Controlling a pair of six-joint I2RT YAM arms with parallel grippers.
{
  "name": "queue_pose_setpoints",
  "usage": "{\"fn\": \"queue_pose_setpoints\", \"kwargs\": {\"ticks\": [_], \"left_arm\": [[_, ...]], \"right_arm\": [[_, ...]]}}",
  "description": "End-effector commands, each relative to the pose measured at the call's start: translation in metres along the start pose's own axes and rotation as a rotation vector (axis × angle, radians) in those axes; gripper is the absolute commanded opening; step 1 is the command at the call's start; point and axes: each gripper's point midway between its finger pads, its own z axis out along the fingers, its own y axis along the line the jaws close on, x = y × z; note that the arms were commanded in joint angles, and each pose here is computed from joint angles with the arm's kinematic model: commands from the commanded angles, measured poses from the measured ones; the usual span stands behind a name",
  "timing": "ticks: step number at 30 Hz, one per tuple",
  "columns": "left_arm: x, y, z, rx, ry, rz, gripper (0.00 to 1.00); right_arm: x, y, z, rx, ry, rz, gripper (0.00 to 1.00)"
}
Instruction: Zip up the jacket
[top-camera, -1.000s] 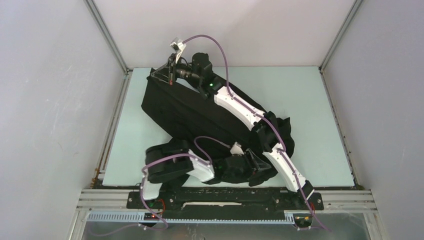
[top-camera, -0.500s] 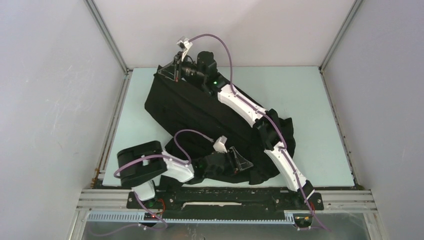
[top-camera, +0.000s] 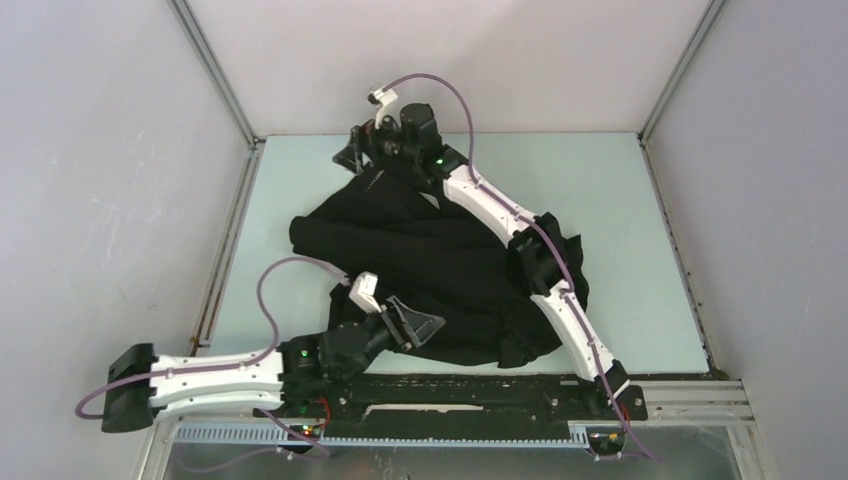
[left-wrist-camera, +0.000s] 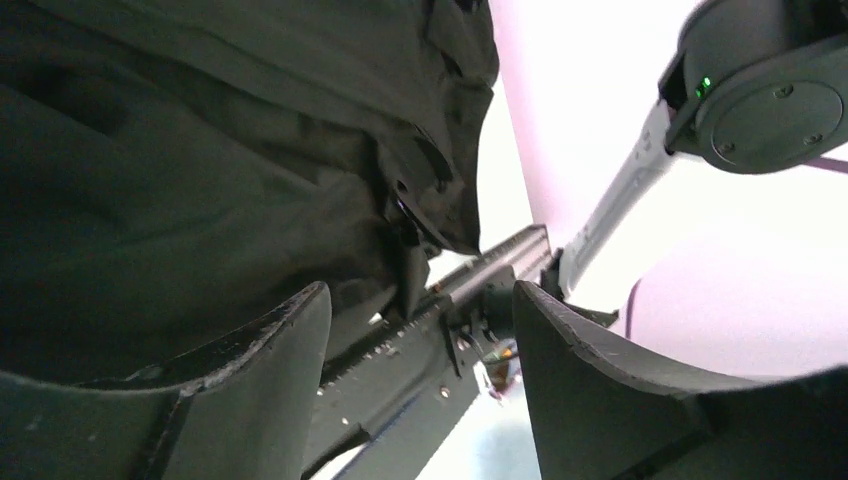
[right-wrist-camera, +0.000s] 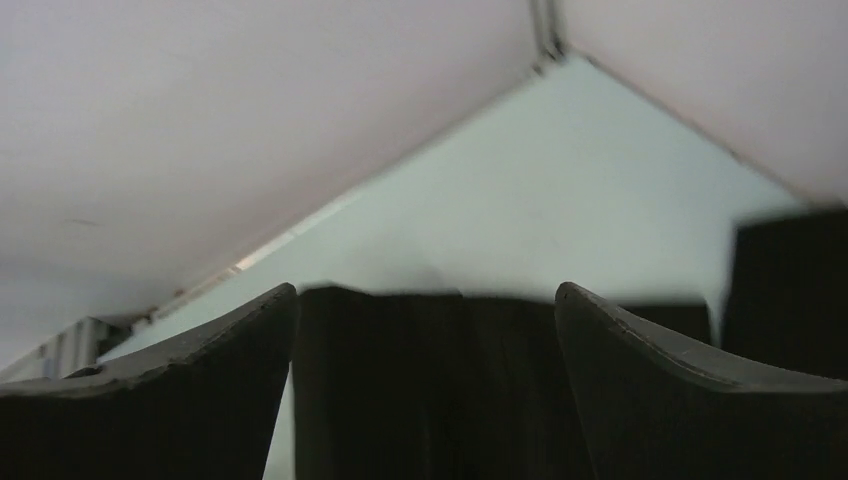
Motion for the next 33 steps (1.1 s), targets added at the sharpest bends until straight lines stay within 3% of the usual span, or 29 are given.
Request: {"fn": "queue_pose_setpoints", "kwargs": {"ticks": [1,5,10,18,26,29,33], "left_arm": [[-0.052,0.017,-0.023,-0.176,-0.136,0.236,0.73],[-0.113,-0.012,-0.055,-0.208,-0.263,0.328,0.8],[-0.188,-0.056,-0.106,-0.211,-0.472,0.462,0.93],[-0.258,-0.121,-0.163,-0.19,-0.651,0.596,0.97],[-0.302,-0.154,-0.216,-0.155,-0.786,0.601,0.98],[-0.312,-0.16,-0.233,-0.139,-0.824,0.592,0.98],[-0.32,-0.159,-0.247,-0.141,-0.854,0.581,0.98]], "right_arm": [[-0.04,-0.022,-0.06,0.239,0.087,-0.014,1.0],[-0.018,-0.031,-0.142,0.488,0.284,0.092,1.0],[-0.011,0.02,-0.25,0.573,0.263,0.103,1.0],[-0.069,0.108,-0.403,0.684,0.068,0.035,1.0],[-0.145,0.19,-0.544,0.723,-0.361,-0.096,1.0],[-0.161,0.213,-0.582,0.722,-0.481,-0.113,1.0],[-0.172,0.226,-0.61,0.744,-0.547,-0.122,1.0]]}}
